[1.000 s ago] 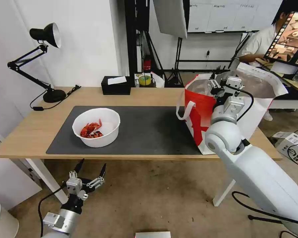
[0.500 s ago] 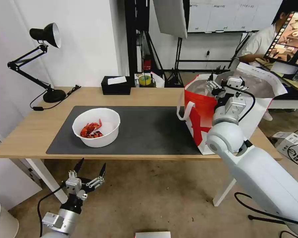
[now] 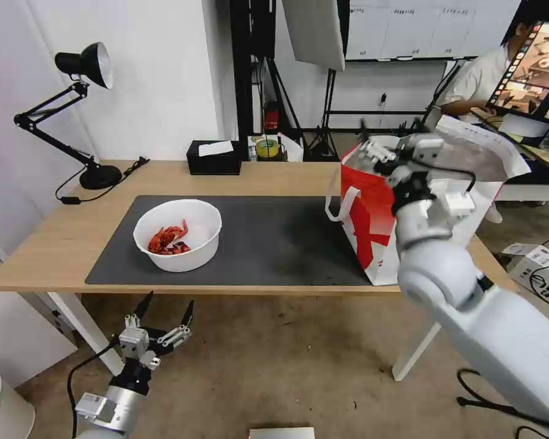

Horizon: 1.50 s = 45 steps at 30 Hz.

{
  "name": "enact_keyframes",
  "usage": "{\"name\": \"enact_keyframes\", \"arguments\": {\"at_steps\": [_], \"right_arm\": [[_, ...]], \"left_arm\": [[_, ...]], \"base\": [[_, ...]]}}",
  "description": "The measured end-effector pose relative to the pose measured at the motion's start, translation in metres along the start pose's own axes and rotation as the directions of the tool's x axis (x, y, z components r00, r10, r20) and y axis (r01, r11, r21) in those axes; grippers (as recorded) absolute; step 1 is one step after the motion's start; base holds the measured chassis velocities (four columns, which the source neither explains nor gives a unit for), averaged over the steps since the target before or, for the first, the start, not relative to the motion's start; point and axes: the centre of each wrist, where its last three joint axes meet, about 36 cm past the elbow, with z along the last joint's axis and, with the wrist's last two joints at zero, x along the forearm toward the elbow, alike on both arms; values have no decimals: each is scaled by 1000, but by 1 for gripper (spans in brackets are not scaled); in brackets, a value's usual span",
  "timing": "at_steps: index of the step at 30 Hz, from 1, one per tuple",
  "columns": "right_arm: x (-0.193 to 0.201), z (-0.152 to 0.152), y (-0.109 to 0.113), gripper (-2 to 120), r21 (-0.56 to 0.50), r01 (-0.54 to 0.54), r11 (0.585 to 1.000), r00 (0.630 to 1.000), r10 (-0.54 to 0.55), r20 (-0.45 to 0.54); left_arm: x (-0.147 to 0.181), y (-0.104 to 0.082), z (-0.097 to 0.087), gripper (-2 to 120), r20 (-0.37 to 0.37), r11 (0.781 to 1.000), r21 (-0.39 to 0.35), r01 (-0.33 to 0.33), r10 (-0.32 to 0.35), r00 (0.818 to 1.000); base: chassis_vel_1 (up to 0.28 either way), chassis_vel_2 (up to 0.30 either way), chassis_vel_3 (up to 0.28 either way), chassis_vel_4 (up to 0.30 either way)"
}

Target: Pick up the trash from the table and place it into the takeout bag.

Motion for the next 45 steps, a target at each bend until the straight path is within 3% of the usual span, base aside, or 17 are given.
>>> {"name": "enact_keyframes", "arguments": {"at_steps": [6,9,18,24,38,45], "right_arm": [[36,3,-9,100,17,117,993,992,-116,-56],[74,25,-8,100,10,143,990,983,-141,-122],[162,68,-5,100,33,86,996,968,-76,-239],[196,96,-1,100,22,31,999,964,-24,-264],[211,112,12,100,-24,-71,997,955,61,-291],[210,116,23,100,-105,-130,986,938,88,-335]], "left_arm": [[-1,-3,-2,100,12,1000,4,2,-2,1000],[-1,-3,-4,100,17,1000,3,0,0,1000],[0,-2,-2,100,10,1000,2,-1,1,1000],[-1,-4,-1,100,11,1000,5,-5,5,1000],[1,-3,-1,100,9,1000,5,-3,3,1000],[1,-2,0,100,6,1000,5,-1,1,1000]], "base": [[0,0,0,0],[0,0,0,0],[0,0,0,0],[0,0,0,0],[0,0,0,0],[0,0,0,0]]}}
